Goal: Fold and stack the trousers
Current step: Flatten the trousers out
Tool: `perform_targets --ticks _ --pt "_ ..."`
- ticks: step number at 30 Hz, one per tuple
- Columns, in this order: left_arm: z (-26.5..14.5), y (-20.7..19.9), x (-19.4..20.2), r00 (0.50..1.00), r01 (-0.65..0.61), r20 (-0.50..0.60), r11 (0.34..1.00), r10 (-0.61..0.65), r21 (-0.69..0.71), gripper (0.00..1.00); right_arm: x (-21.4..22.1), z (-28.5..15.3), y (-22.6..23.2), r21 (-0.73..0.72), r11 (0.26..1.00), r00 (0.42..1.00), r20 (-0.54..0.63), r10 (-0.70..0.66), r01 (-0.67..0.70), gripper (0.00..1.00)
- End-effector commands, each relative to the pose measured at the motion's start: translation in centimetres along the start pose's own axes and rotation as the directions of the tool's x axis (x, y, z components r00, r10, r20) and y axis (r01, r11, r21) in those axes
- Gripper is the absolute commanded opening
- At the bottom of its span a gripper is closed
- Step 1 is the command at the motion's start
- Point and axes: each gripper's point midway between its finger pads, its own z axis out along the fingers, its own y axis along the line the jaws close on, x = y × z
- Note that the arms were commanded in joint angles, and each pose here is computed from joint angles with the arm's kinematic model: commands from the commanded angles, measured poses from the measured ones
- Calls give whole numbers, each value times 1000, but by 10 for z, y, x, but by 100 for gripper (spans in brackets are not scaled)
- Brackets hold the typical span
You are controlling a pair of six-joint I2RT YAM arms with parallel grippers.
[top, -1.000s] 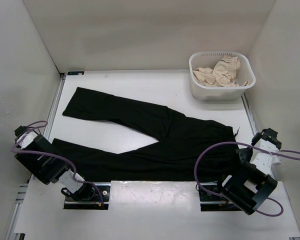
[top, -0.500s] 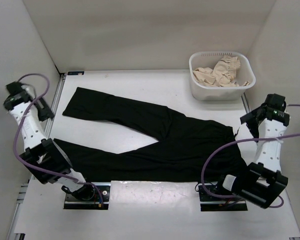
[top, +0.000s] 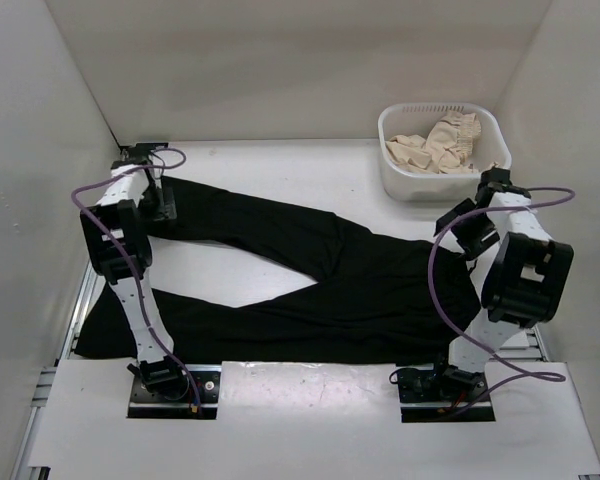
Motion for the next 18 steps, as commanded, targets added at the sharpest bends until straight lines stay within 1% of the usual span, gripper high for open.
perform_targets --ticks 1,2,3,4,5,6,7,8,9,10,11,12,13,14,15,16,18 --pt "12 33 4 1000 1 14 978 2 -211 87 -7 16 8 8 998 998 -14 64 -64 82" --pt "17 37 12 1000 -5 -4 971 4 -238 84 -2 30 3 40 997 996 -50 68 -66 76" --pt "27 46 34 998 -16 -58 962 1 -272 75 -3 38 -4 77 995 996 -47 69 -66 69" --pt "33 49 44 997 -17 -79 962 -5 -274 69 0 48 -10 113 991 995 -68 73 -65 62" --pt "34 53 52 996 -10 -89 961 -15 -276 64 -3 52 -11 129 990 995 -63 72 -64 55" --pt "32 63 60 994 11 -98 959 -41 -282 58 -1 54 -17 155 987 996 -69 63 -51 40" --pt "37 64 81 988 7 -145 963 -48 -269 50 -5 55 -22 178 983 998 -50 46 -36 31" --pt "38 69 90 986 16 -156 962 -60 -271 45 -7 55 -24 190 981 998 -39 43 -35 23" --pt "34 76 98 985 37 -153 960 -82 -276 41 -10 52 -26 195 981 999 -23 32 -27 11" --pt "37 75 121 976 30 -202 963 -86 -267 37 -16 47 -24 188 982 1000 7 17 -18 7" --pt "36 76 130 972 36 -217 965 -95 -260 34 -17 47 -26 197 980 1000 15 15 -18 5" --pt "31 80 134 972 47 -211 964 -105 -262 34 -20 43 -27 197 980 1000 26 -13 8 5" --pt "30 80 140 969 56 -218 966 -113 -251 35 -20 43 -27 197 980 999 24 -24 19 6" --pt "29 77 147 968 56 -227 969 -112 -240 37 -24 37 -27 201 979 999 40 -37 28 10" --pt "25 75 144 971 65 -209 972 -114 -227 49 -27 33 -25 199 979 998 41 -51 41 15" --pt "16 72 136 979 72 -172 974 -110 -214 56 -26 33 -25 191 979 996 27 -85 78 25" --pt "1 66 117 987 83 -124 981 -106 -177 71 -28 29 -18 163 980 993 21 -115 110 31"
